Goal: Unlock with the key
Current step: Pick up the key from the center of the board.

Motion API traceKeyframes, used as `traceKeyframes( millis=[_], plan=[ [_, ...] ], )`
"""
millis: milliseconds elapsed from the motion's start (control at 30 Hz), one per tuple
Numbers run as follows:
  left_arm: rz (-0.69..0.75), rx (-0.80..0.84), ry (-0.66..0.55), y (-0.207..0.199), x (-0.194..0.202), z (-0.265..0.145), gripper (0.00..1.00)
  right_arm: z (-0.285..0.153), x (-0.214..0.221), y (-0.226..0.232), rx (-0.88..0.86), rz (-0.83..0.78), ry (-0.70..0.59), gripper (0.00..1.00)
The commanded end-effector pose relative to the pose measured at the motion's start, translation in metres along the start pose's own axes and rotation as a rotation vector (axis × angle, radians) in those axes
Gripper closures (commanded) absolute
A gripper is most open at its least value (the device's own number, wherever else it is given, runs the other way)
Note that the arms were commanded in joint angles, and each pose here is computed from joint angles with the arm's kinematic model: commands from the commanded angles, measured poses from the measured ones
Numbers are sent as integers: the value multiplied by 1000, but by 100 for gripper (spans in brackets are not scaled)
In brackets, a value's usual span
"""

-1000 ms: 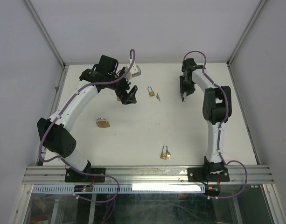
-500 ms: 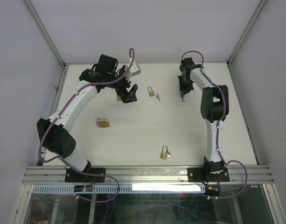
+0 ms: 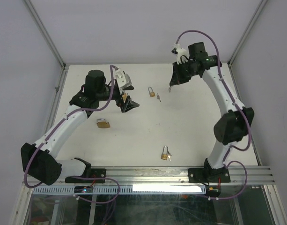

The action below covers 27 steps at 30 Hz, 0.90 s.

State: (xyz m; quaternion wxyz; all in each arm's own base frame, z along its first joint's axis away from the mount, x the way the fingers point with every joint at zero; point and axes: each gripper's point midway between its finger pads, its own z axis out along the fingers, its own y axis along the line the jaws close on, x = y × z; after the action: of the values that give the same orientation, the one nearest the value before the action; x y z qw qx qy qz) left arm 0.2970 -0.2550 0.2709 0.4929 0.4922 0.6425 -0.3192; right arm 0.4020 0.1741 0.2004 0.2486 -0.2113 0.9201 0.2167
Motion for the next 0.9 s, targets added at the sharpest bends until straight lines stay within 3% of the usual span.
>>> traceKeyframes(
  millis=[0, 100, 233, 300, 367, 533, 667, 767, 867],
  plan=[
    [184, 57, -237, -5, -55, 0, 8, -80, -10, 119, -409, -172, -153, 100],
    [163, 94, -261, -8, -62, 9, 21, -111, -14, 166, -555, -220, -214, 100],
    [170, 126, -325, -17, -84, 16, 26, -142, -23, 205, -649, -255, -302, 100],
    [182, 145, -366, -24, -94, 15, 37, -152, -24, 218, -682, -273, -329, 100],
    [181, 167, -401, -31, -103, 13, 44, -159, -26, 223, -679, -285, -357, 100],
    [210, 265, -439, -59, -108, 15, 42, -166, -30, 226, -667, -286, -395, 100],
    [79, 222, -452, -50, -116, 21, 58, -168, -31, 229, -678, -296, -408, 100],
    [74, 209, -458, -47, -120, 21, 62, -168, -30, 229, -679, -297, -407, 100],
    [84, 221, -460, -50, -120, 19, 78, -167, -28, 229, -675, -300, -406, 100]
  ],
)
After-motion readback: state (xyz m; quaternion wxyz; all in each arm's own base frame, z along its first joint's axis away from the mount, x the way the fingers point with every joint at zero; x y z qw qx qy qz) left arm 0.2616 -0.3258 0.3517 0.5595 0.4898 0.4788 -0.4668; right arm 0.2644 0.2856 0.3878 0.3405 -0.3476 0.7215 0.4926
